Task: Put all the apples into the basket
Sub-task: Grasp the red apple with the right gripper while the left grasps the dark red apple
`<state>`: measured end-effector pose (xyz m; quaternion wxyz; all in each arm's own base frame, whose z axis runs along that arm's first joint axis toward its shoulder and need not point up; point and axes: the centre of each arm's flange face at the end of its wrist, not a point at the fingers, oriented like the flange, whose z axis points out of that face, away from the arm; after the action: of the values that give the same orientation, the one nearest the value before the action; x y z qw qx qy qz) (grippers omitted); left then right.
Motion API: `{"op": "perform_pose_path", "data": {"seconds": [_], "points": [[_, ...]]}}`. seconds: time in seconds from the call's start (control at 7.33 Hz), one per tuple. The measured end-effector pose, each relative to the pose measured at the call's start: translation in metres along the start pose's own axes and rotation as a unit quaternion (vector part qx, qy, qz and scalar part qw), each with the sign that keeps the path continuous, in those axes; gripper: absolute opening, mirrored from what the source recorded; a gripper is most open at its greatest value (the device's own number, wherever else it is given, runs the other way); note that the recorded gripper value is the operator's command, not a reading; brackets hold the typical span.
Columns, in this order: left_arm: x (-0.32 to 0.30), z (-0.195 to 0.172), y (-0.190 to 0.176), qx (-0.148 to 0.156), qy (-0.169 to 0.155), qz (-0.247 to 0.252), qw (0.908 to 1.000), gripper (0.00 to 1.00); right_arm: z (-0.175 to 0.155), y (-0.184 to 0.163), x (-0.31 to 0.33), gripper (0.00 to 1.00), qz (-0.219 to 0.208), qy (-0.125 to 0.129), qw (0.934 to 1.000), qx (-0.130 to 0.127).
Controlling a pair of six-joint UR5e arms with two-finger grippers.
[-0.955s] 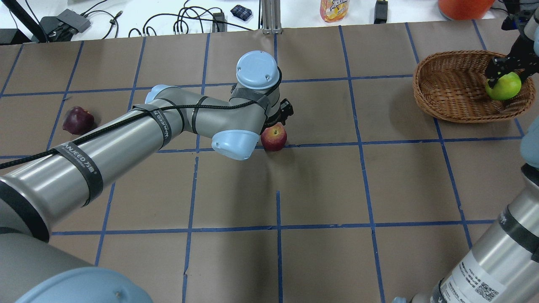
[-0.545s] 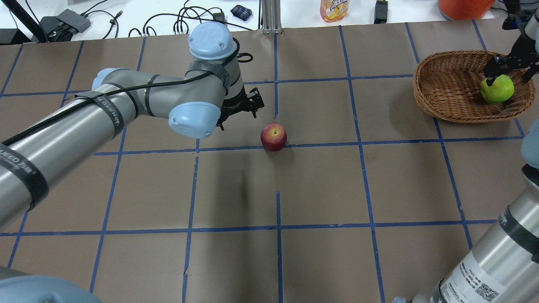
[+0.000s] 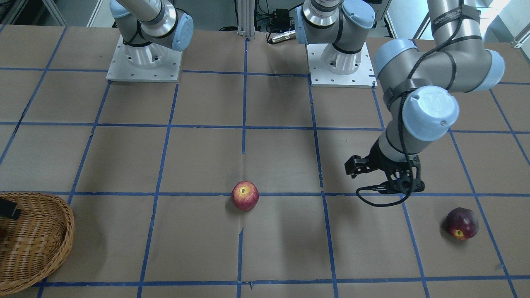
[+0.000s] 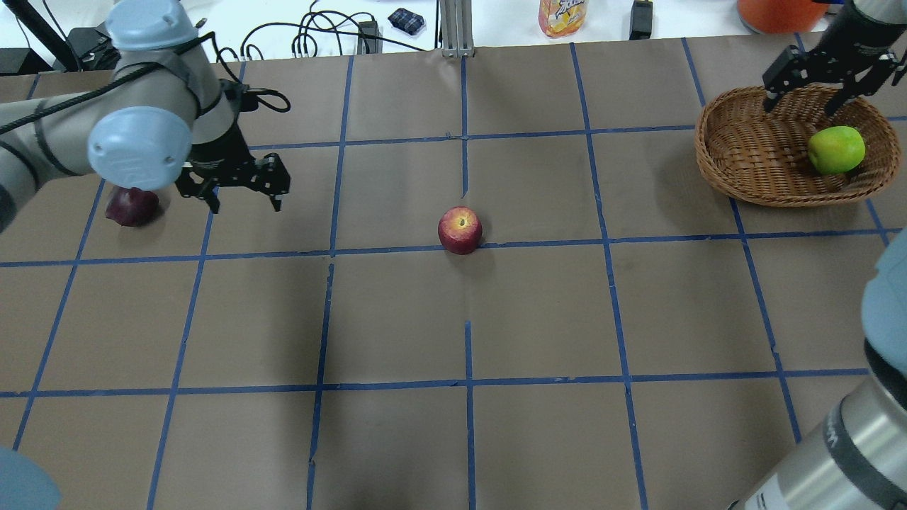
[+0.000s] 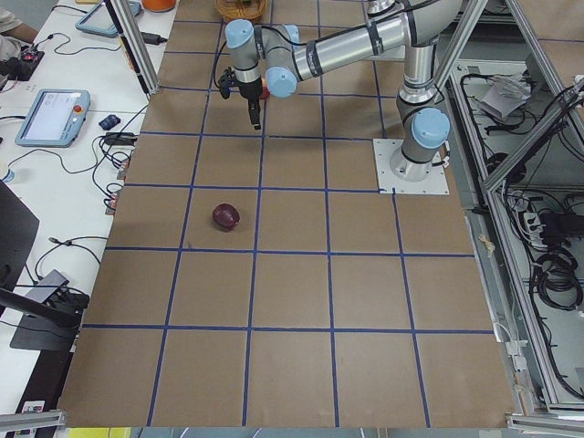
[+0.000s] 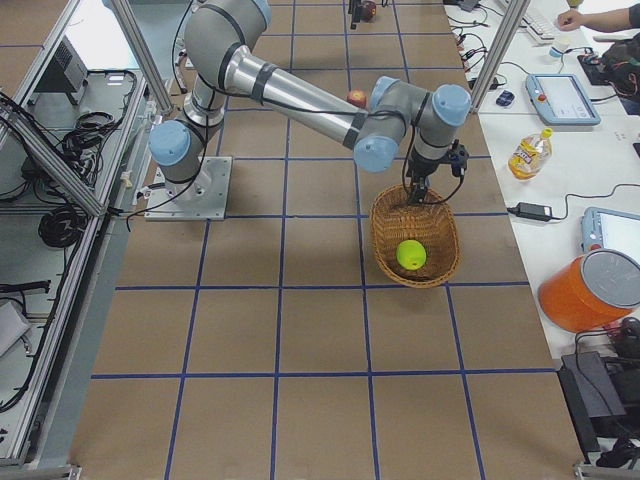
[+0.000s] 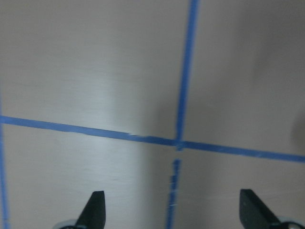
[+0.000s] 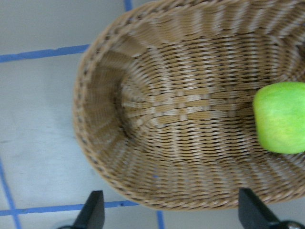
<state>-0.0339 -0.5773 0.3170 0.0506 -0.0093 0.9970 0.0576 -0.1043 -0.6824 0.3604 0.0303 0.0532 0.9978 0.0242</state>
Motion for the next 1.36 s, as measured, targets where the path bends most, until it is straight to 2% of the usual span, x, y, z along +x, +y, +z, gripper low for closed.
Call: {"op": "perform_pose_path", "data": {"seconds": [0.14, 0.41, 0.55, 0.68, 0.95, 1.09, 1.36], "points": [[-0.052, 0.003, 0.001, -0.009, -0.011, 0.027, 0.9995, 1.0, -0.002, 0.006, -0.073, 1.0, -0.006, -0.008, 0.9999, -0.007], [-0.146, 0.016, 0.003, -0.02, -0.007, 0.078, 0.9968, 1.0, 0.021, 0.036, -0.226, 1.0, -0.009, -0.014, 0.9993, -0.032], [-0.176, 0.024, 0.001, -0.016, -0.007, 0.094, 0.9954, 1.0, 0.034, 0.053, -0.276, 1.0, -0.008, -0.021, 0.9988, -0.042], [-0.194, 0.035, -0.01, 0.005, -0.018, 0.128, 0.9916, 1.0, 0.041, 0.066, -0.309, 1.0, 0.006, -0.024, 0.9987, -0.045], [-0.213, 0.082, -0.048, 0.048, -0.049, 0.18, 0.9812, 1.0, 0.065, 0.085, -0.367, 1.0, 0.079, -0.021, 0.9958, -0.042], [-0.22, 0.097, -0.065, 0.06, -0.059, 0.195, 0.9773, 1.0, 0.088, 0.092, -0.397, 1.0, 0.103, -0.019, 0.9936, -0.042], [-0.228, 0.115, -0.086, 0.064, -0.065, 0.212, 0.9729, 1.0, 0.125, 0.102, -0.432, 1.0, 0.122, -0.013, 0.9915, -0.044]]}}
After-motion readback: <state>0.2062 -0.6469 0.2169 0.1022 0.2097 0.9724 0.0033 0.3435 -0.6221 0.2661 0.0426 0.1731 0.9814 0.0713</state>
